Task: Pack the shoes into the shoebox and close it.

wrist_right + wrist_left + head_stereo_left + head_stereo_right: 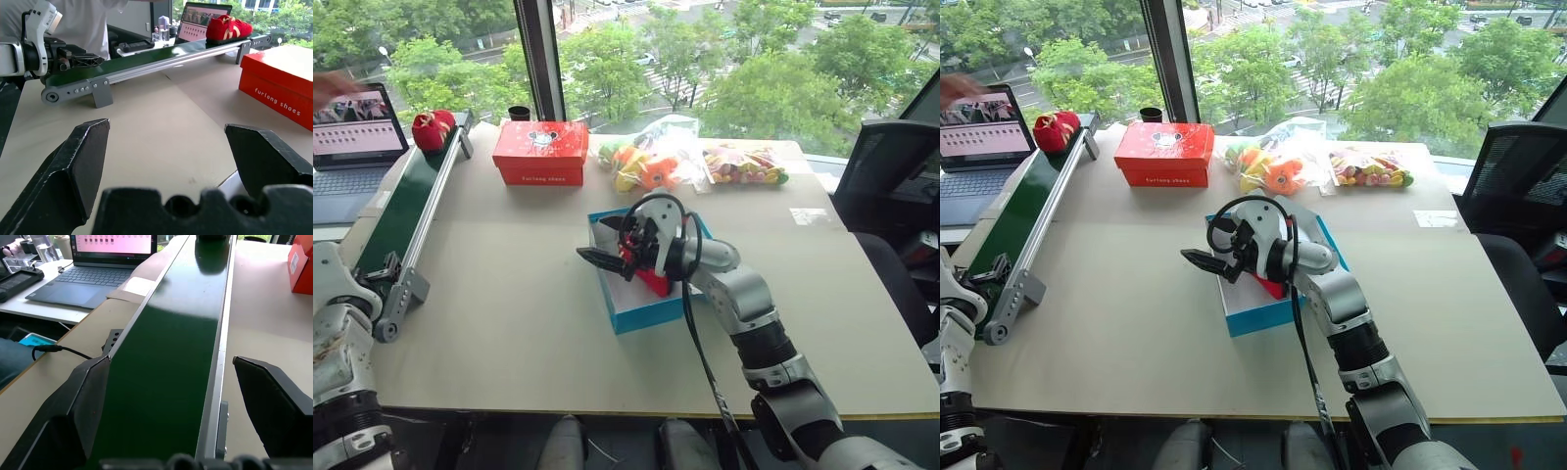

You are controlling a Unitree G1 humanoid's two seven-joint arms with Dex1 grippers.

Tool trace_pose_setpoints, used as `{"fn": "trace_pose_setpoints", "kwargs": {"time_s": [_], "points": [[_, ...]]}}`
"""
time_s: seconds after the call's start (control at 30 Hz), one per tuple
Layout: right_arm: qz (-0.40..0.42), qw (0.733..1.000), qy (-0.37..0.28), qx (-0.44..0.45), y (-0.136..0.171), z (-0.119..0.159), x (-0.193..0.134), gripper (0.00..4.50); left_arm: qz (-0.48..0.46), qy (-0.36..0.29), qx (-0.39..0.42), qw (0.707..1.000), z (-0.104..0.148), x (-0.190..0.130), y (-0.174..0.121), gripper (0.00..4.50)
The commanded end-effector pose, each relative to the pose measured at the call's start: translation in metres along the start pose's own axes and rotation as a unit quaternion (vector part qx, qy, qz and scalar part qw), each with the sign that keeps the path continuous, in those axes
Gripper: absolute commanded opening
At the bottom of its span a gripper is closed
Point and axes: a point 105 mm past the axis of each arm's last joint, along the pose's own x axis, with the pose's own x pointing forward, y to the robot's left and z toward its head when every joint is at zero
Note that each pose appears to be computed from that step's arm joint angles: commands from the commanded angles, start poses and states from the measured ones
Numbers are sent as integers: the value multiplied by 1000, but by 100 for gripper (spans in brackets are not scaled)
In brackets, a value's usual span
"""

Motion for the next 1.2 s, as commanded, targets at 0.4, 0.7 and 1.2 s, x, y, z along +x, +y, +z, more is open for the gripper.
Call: {"fn": "trace_pose_setpoints", "kwargs": {"time_s": [0.4, 0.7, 1.2], "points": [[9, 998, -63, -4, 3, 26, -1, 449, 5, -69, 38, 997, 41, 10, 14, 427], [11, 998, -54, -31, 9, 30, -2, 449, 0, -79, 55, 995, 52, 28, 17, 427], [11, 998, -50, -44, 10, 39, -8, 449, 6, -38, 49, 998, 17, 39, 19, 427]]}}
